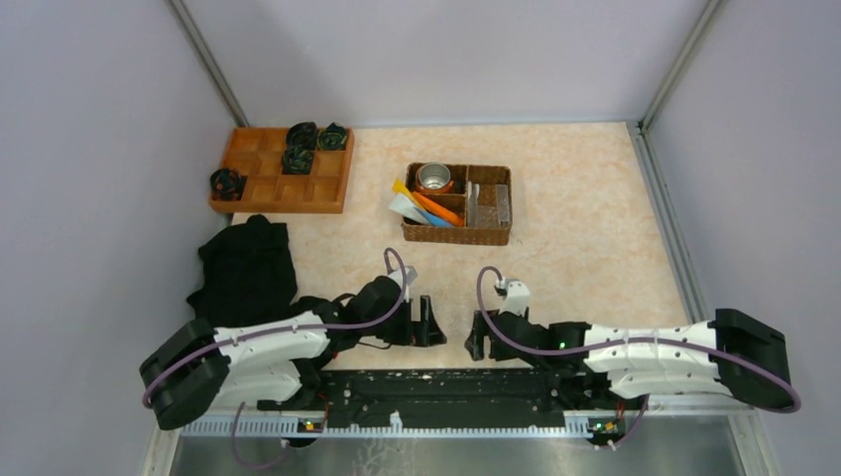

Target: Prepare toiletry sets of a toothbrush and toothpaste on the tray

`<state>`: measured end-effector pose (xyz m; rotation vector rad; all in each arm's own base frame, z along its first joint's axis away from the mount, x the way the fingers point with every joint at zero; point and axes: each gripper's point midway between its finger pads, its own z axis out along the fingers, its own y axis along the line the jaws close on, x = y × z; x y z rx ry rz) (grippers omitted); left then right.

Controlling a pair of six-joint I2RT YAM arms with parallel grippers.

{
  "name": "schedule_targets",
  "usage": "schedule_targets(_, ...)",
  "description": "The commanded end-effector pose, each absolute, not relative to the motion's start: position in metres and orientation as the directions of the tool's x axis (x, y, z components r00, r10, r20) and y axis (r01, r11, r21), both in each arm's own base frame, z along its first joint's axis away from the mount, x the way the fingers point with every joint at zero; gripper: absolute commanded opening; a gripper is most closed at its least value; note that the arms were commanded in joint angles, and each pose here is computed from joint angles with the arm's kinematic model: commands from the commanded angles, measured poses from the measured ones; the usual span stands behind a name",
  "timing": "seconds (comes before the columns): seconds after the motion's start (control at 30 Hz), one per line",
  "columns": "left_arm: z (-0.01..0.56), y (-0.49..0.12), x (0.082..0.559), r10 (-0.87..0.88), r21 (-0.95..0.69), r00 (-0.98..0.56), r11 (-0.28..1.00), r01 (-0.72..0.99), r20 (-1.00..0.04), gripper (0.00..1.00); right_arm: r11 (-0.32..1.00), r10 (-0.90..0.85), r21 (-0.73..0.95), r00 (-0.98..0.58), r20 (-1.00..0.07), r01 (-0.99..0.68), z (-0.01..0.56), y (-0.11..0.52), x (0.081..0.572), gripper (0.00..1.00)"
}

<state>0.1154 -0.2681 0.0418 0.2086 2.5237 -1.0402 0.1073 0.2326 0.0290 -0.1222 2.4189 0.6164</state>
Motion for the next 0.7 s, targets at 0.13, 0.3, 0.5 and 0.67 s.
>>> schedule_targets(0.13, 0.088, -0.229, 0.114, 0.080, -0.471, -0.884, 0.822, 0.320, -0.461, 0.99, 0.909, -0.066, 0.278, -0.768, -0.637, -0.310, 0.090, 0.217, 0.107, 0.78)
schedule_targets(0.3, 0.159, -0.222, 0.163, -0.006, -0.417, -0.742, 0.830, 0.370, -0.670, 0.99, 0.934, -0.072, 0.187, -0.672, -0.737, -0.305, 0.157, 0.201, 0.142, 0.78)
schedule_targets(0.5, 0.187, -0.210, 0.243, -0.019, -0.305, -0.660, 0.896, 0.321, -0.751, 0.96, 0.963, -0.044, 0.130, -0.614, -0.788, -0.236, 0.200, 0.179, 0.222, 0.64)
schedule_targets(0.67, 0.177, -0.209, 0.278, -0.051, -0.396, -0.716, 0.860, 0.323, -0.696, 0.25, 0.969, -0.039, 0.113, -0.593, -0.804, -0.218, 0.216, 0.185, 0.282, 0.50)
